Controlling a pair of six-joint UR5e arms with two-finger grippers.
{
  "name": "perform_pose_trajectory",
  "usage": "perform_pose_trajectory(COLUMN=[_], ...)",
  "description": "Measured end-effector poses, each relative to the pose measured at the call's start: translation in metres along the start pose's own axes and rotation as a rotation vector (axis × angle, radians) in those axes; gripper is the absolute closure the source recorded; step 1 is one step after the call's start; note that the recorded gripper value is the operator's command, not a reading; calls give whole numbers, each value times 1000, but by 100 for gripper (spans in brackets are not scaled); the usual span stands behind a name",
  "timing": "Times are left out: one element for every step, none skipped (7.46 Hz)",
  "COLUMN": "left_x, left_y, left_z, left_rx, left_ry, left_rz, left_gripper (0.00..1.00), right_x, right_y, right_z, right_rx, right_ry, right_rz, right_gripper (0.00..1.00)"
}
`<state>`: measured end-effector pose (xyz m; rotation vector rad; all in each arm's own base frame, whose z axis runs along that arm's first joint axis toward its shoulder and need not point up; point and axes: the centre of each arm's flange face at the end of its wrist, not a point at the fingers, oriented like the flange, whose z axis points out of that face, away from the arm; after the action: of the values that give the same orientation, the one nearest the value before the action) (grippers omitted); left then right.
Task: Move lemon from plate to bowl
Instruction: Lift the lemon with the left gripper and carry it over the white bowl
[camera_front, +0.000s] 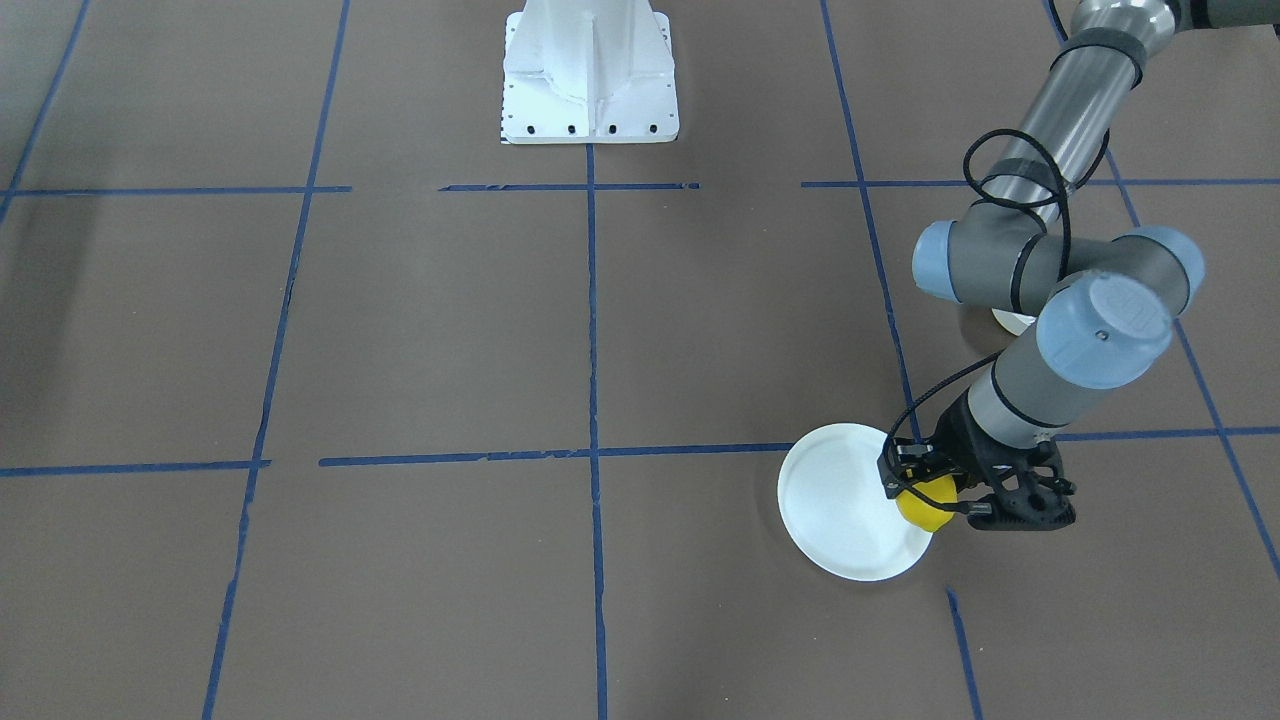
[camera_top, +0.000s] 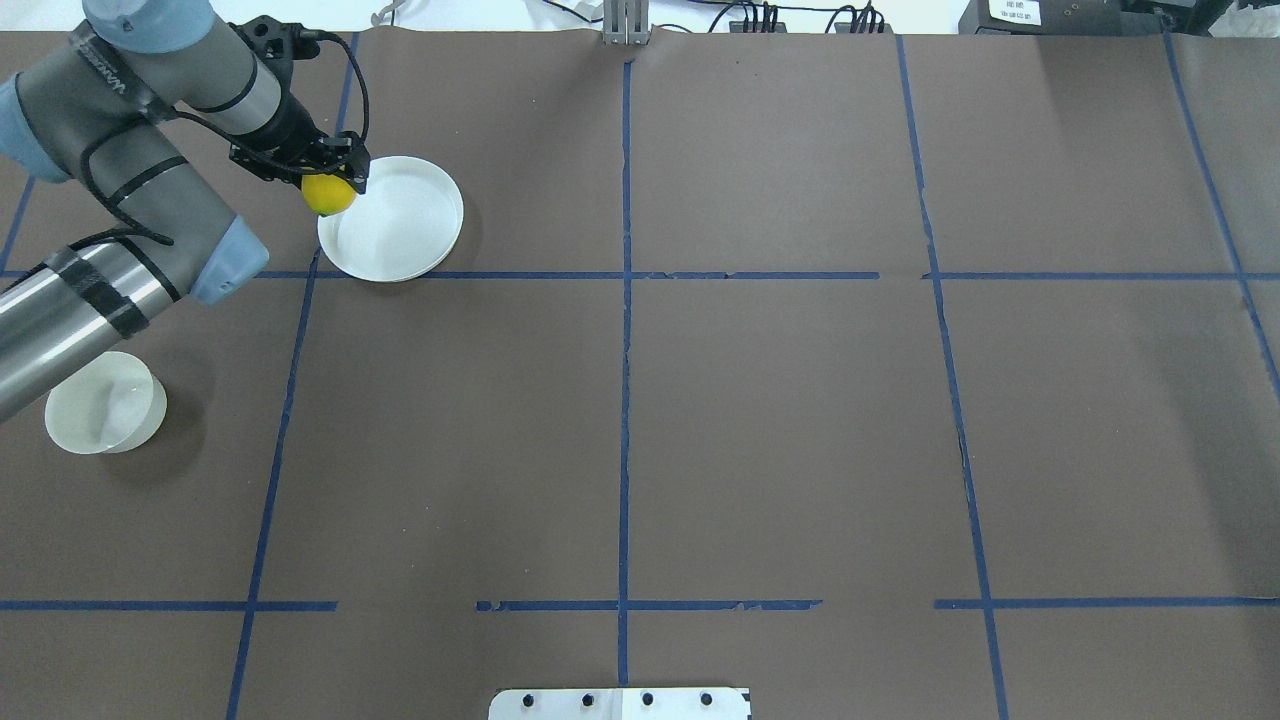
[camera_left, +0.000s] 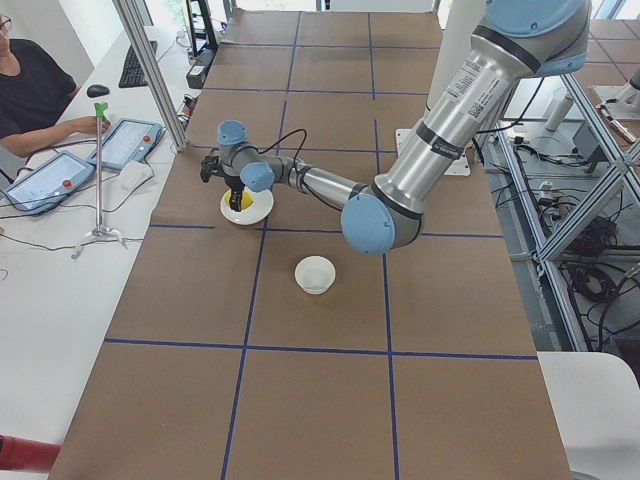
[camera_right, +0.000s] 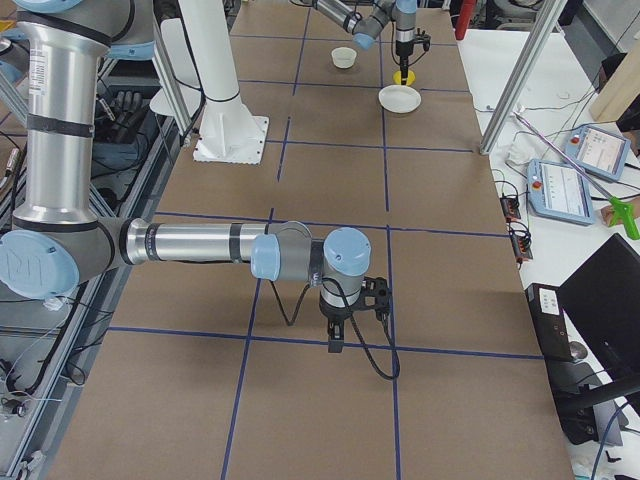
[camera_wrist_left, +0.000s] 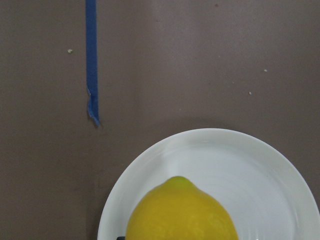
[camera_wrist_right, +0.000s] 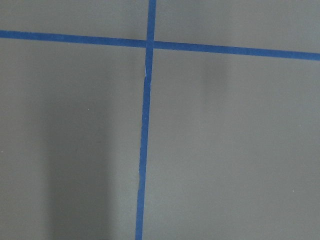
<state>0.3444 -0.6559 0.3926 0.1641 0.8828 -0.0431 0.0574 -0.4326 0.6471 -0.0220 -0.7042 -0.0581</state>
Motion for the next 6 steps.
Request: perform_pose_trajectory(left_x=[-13, -34, -61, -91, -120, -146], left_y=[19, 47, 80, 115, 148, 177], left_z=[-22, -39, -52, -64, -74, -80], left_rx=[6, 6, 3, -5, -15, -25], left_ry=[-3, -8, -18, -31, -47, -60], left_rz=[-7, -13, -18, -22, -32, -42], left_gripper=[100, 100, 100, 100, 100, 100], right_x=[0, 0, 0, 0, 0, 0], right_y=[0, 0, 0, 0, 0, 0], right_z=[0, 0, 0, 0, 0, 0], right_rx=[0, 0, 0, 0, 0, 0], right_ry=[0, 0, 0, 0, 0, 0], right_rz=[0, 0, 0, 0, 0, 0], right_gripper=[0, 0, 0, 0, 0, 0])
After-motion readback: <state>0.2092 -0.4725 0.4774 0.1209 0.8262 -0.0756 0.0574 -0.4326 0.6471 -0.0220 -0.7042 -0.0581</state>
